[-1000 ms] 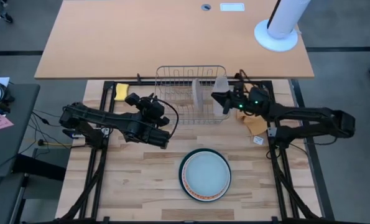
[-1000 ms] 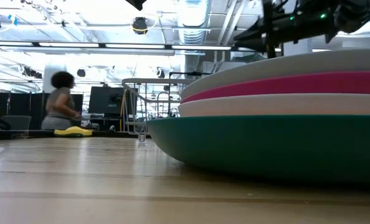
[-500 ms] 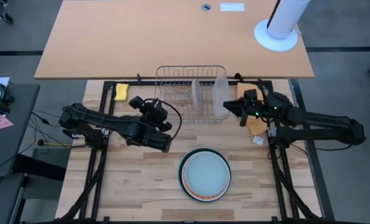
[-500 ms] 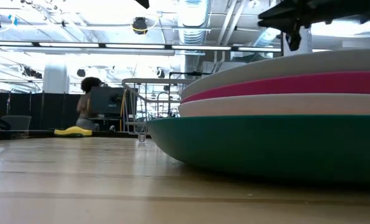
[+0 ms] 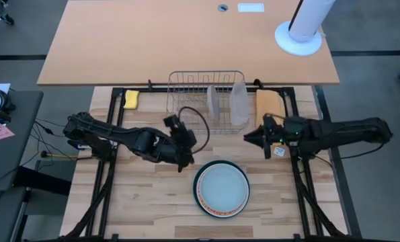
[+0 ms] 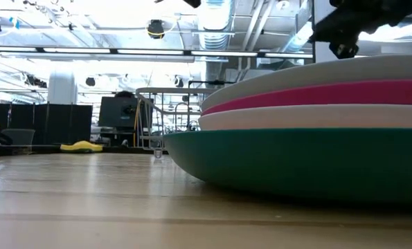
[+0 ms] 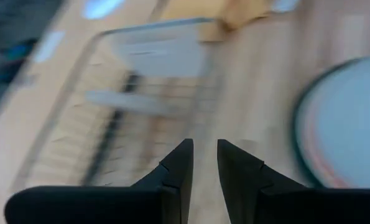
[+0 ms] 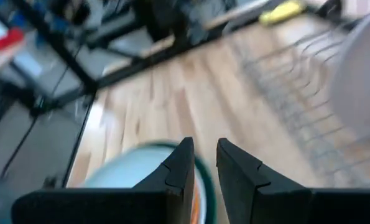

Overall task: Sort dishes
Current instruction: Put the light blue plate into the dish rack

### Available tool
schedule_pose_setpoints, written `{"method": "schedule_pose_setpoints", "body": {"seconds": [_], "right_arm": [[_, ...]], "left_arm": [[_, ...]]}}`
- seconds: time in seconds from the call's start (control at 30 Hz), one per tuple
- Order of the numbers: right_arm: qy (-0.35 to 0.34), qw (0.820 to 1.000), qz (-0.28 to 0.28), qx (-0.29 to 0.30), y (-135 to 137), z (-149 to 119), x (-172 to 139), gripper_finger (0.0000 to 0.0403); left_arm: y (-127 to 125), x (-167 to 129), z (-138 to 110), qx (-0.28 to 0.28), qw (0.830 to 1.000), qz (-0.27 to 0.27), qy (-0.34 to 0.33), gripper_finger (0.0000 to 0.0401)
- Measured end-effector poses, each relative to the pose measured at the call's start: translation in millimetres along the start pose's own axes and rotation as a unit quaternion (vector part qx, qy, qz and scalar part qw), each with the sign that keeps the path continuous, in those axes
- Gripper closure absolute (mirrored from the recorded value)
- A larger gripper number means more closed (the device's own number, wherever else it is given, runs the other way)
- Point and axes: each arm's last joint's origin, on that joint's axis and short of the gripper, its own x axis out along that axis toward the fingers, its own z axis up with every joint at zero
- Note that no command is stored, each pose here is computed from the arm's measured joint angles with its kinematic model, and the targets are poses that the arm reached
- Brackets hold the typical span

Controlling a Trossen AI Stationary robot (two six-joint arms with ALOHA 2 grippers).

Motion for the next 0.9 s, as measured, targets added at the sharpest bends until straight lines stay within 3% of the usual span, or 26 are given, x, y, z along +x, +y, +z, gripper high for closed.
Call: {"method": "schedule_pose_setpoints", "body": {"seconds": [0.17,0.43,0.7,0.9], "right_arm": [[0.068,0.997,0.019,-0.012,14.2,-17.5,8.7,0.033],[0.101,0.993,-0.005,-0.055,28.4,-34.6,22.9,0.033],[0.141,0.986,-0.02,-0.082,33.5,-49.2,36.6,0.033],[0.167,0.98,-0.02,-0.103,37.1,-58.8,43.6,0.033]], "left_arm": [[-15.6,15.0,-13.2,0.014,0.997,-0.071,0.009,0.0333],[-35.7,38.6,-46.2,0.027,0.989,-0.135,0.046,0.0333],[-37.6,39.8,-46.6,-0.062,0.986,-0.147,0.055,0.0333],[-52.5,38.1,-41.7,-0.078,0.975,-0.205,0.035,0.0333]]}}
